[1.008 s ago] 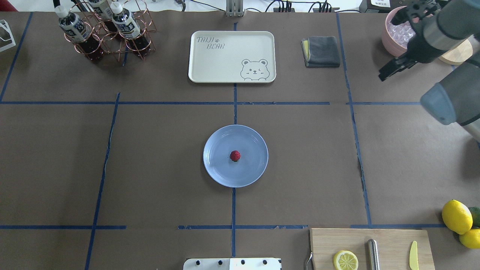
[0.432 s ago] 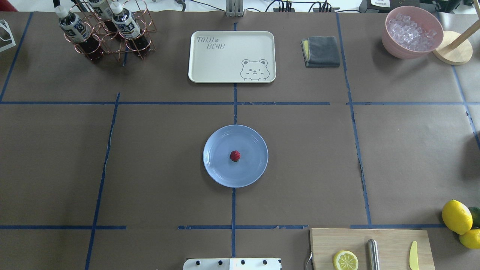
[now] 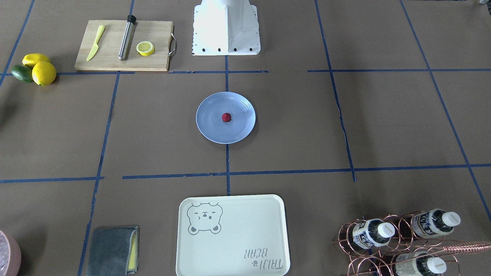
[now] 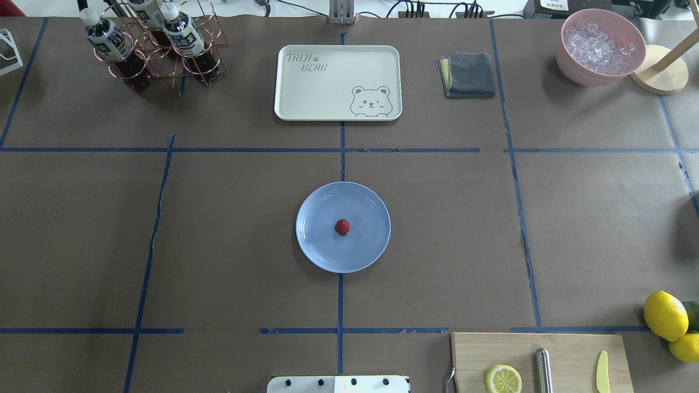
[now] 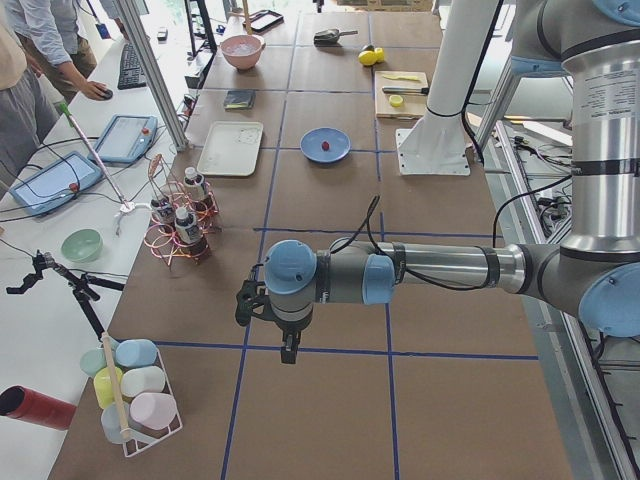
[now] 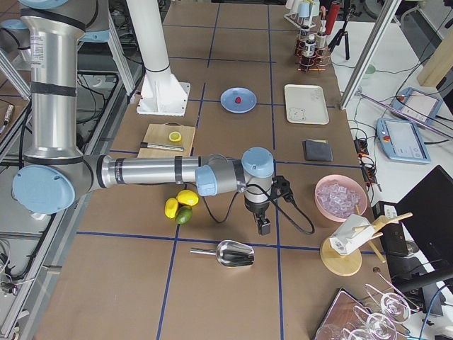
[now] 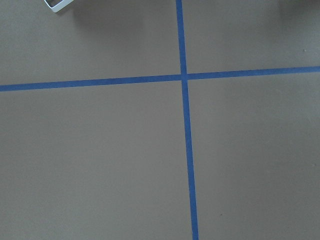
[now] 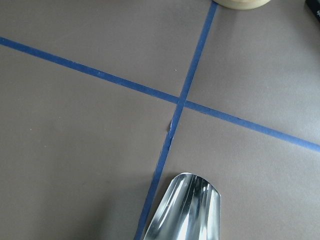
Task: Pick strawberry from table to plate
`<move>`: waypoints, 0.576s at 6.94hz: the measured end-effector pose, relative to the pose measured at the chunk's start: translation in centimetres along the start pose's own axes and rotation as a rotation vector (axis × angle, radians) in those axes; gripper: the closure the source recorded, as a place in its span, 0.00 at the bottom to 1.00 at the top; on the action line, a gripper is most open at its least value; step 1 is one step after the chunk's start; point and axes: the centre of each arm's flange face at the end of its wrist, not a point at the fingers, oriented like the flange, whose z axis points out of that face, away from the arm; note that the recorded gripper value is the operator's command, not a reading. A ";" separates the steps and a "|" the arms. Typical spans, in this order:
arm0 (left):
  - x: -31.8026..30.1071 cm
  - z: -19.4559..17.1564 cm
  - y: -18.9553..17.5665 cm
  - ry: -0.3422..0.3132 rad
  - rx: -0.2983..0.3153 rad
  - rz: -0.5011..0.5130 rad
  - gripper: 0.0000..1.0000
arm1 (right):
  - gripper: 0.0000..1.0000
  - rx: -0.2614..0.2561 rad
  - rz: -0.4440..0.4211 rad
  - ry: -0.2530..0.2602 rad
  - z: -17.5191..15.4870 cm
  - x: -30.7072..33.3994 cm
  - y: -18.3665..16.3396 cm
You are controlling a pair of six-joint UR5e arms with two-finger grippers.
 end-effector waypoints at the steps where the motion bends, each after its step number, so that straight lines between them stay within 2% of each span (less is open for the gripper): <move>1: 0.0 0.0 0.0 0.000 0.001 0.002 0.00 | 0.00 0.004 0.040 -0.031 -1.2 0.3 0.0; 3: 0.1 -0.1 -0.1 0.002 0.003 0.005 0.00 | 0.00 -0.033 0.101 -0.052 -4.0 -0.6 -1.2; 4: 0.2 -0.1 -0.1 0.004 0.005 0.008 0.00 | 0.00 -0.053 0.119 -0.054 -4.1 -0.6 -1.0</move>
